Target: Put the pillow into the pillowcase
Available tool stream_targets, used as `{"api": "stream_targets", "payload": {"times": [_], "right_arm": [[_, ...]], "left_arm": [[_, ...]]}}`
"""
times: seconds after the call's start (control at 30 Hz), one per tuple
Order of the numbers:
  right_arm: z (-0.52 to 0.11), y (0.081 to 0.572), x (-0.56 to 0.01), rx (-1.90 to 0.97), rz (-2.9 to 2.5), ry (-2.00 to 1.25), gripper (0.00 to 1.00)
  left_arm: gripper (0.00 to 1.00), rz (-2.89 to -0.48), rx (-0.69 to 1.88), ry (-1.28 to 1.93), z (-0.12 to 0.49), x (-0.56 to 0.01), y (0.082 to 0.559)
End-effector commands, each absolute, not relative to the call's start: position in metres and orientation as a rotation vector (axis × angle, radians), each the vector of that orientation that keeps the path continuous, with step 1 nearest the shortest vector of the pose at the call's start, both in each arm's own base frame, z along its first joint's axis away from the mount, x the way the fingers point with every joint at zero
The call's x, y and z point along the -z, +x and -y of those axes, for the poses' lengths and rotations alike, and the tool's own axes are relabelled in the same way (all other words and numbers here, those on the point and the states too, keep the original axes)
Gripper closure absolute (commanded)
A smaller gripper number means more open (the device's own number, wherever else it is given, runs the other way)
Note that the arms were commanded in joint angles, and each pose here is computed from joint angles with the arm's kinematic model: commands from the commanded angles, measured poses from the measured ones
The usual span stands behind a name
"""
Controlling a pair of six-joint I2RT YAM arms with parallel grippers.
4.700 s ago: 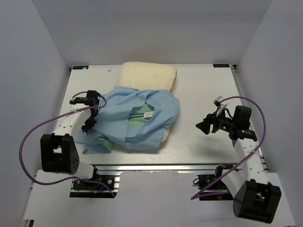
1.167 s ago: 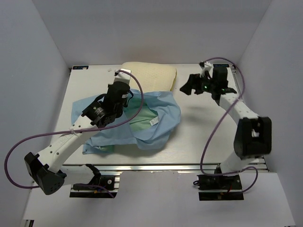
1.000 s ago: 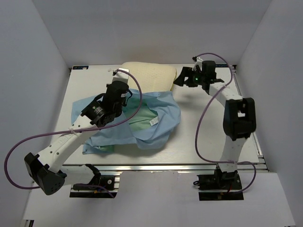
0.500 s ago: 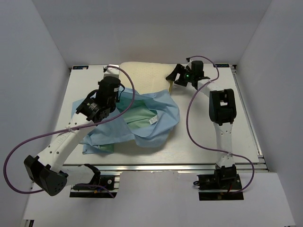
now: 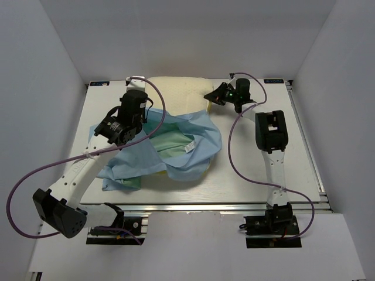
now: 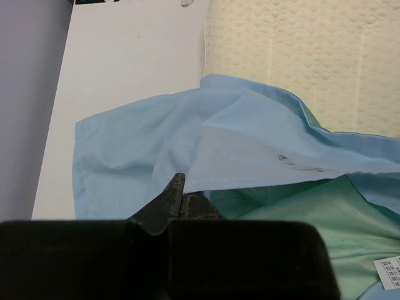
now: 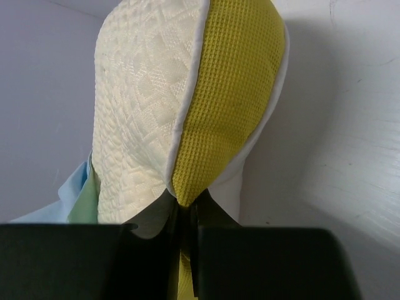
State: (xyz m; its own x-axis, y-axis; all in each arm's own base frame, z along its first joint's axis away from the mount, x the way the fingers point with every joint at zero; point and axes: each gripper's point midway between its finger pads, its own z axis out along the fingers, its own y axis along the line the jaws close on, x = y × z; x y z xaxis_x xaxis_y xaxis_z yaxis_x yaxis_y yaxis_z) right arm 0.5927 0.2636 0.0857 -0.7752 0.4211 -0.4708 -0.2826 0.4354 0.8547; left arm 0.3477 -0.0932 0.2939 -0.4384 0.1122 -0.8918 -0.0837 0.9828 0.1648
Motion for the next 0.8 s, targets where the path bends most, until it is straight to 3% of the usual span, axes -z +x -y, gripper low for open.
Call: {"api": "stream_targets", "payload": {"times": [0.0,0.13,0.33,0.77], "right_arm": [[-0.241,0.610,-0.157,-1.344,-1.868,0.022,1.00],[-0.165,0.633,-0.207,-1.175,-1.798,0.039,1.00],[-0.084,0.630,-0.252,-1.034,-1.764,0.036,1.00],[-0.009,0.583,-0.325,-0.769,-1.698,-0.086,1.00]], "left_arm": [[1.00,-1.980,-0.190,-0.032,0.086,-0.313,0.350],[1.00,-1.977,-0.181,-0.052,0.079,-0.313,0.353],[1.00,-1.981,-0.154,-0.057,0.082,-0.306,0.361],[1.00,-1.961,-0.124,-0.054,0.084,-0.316,0.380]]}}
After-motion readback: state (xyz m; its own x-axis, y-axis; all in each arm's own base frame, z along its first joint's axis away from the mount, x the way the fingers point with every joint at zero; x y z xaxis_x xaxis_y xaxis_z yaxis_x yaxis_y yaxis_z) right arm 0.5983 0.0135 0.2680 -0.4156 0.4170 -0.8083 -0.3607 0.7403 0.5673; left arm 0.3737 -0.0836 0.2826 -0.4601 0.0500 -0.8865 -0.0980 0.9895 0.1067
